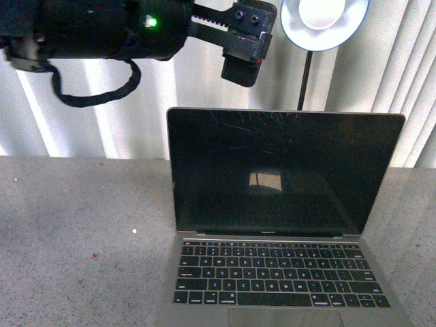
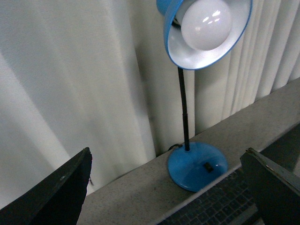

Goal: Close laptop

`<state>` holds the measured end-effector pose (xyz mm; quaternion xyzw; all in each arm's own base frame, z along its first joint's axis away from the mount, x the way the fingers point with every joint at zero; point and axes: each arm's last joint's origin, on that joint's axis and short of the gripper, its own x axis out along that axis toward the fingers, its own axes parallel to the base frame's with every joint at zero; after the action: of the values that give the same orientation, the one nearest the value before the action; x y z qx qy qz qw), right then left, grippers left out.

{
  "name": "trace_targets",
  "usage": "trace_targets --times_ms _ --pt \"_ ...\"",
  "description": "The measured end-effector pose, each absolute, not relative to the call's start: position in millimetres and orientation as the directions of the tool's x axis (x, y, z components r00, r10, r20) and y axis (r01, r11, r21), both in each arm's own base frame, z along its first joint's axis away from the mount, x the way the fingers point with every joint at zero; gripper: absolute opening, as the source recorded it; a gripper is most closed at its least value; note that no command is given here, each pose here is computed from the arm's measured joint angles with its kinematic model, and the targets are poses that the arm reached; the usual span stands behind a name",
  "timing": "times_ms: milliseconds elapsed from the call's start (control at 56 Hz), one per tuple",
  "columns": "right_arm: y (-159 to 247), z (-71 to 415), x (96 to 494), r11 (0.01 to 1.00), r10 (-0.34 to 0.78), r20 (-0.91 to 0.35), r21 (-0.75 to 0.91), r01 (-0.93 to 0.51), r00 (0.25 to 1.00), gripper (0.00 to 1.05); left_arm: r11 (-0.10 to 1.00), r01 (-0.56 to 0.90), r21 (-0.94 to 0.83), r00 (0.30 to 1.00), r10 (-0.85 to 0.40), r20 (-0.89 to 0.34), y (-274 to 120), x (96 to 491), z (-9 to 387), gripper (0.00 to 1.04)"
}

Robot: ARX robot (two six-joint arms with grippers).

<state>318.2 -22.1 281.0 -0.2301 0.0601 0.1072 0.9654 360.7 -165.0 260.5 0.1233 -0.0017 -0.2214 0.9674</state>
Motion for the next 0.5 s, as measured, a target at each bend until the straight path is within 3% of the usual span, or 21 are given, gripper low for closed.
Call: trace_targets --times_ms 214,500 --pt "-8 268 342 0.825 0.258 -0.256 -0.443 -0.35 0.932 0.62 0.881 0.388 0.271 0.922 -0.372 -0.111 -179 400 265 0.96" --pt "3 255 367 0.742 0.358 -0.355 -0.454 -0.494 0.863 0.16 0.841 0.359 0.404 0.93 -0.284 -0.236 -181 420 248 0.48"
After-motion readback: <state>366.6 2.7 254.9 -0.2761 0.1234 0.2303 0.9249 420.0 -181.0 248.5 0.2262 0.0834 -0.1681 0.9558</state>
